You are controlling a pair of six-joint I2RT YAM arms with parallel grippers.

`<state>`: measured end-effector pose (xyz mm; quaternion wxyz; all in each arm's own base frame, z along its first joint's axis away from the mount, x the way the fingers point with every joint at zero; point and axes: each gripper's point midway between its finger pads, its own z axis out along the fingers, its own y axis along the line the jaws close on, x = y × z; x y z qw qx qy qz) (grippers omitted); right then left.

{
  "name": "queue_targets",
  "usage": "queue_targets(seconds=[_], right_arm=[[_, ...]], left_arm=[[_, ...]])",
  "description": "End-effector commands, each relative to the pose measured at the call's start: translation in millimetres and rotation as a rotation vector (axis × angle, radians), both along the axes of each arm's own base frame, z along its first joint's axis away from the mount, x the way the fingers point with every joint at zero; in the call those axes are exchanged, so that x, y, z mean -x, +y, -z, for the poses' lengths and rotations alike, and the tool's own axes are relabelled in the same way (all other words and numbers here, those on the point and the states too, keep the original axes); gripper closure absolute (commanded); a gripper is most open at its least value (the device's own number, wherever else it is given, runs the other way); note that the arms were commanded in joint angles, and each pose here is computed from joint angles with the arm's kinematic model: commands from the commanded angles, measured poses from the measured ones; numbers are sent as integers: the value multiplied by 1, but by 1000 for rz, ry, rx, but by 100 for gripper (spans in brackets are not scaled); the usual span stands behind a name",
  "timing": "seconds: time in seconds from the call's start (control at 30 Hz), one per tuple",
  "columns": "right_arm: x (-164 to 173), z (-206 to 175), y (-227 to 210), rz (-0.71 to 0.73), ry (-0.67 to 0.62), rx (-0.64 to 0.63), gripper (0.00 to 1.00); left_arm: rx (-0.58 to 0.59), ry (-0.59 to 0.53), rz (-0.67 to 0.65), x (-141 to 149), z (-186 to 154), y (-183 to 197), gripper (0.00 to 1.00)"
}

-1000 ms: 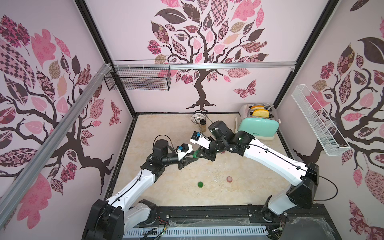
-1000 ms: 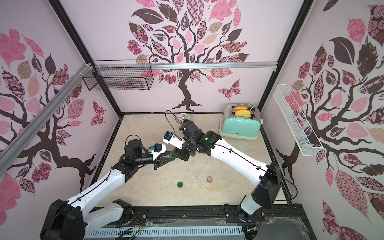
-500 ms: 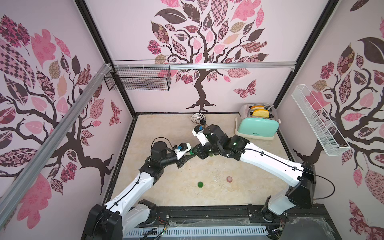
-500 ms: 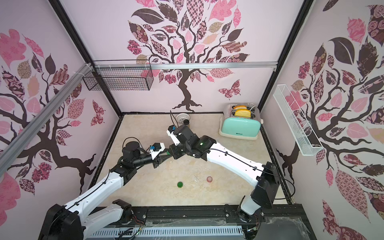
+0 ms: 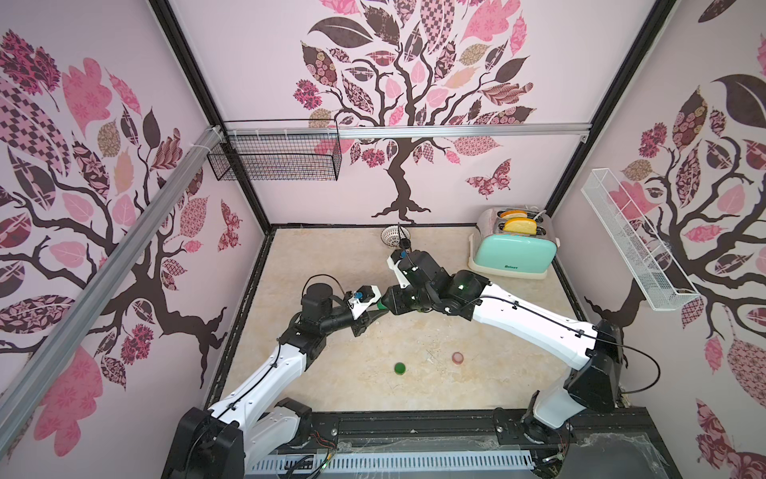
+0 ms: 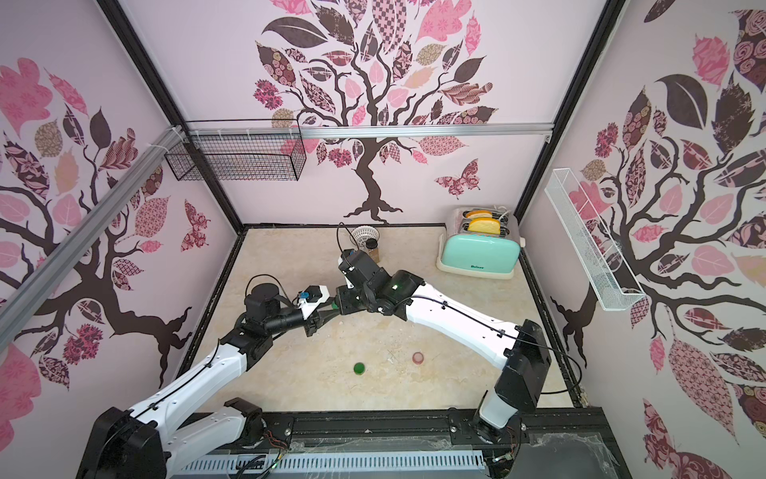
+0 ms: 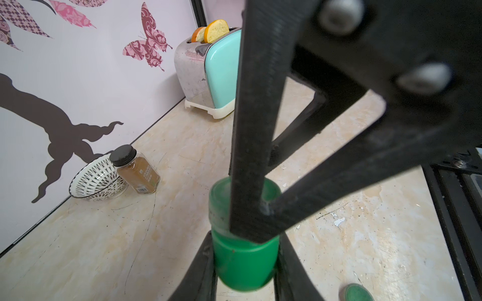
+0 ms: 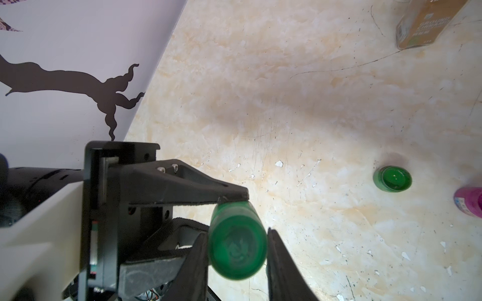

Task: Close the paint jar lid
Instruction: Screw the lid onto the paint jar.

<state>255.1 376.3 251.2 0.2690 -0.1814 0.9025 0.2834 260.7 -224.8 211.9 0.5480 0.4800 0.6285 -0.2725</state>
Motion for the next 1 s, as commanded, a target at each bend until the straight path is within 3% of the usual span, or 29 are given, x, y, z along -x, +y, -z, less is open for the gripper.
queue_targets(seconds=[0.0, 0.1, 0.47, 0.57, 0.73, 0.97], right_arm=[[8, -20, 14, -52, -39, -21, 67], [5, -37, 5, -69, -98, -4, 54], [3, -95, -44, -173, -316, -16, 33], [15, -101, -50, -348, -383, -52, 29], [54, -81, -52, -720, -476, -32, 28], [65, -56, -46, -936, -576, 7, 26]], left_arm=[[74, -145, 101, 12, -41, -13, 74], [72, -134, 114, 13, -39, -14, 74], [81, -101, 181, 21, -37, -19, 73], [92, -82, 250, 30, -37, -23, 74], [116, -22, 368, 46, -36, -29, 73], [124, 43, 432, 54, -32, -32, 73]])
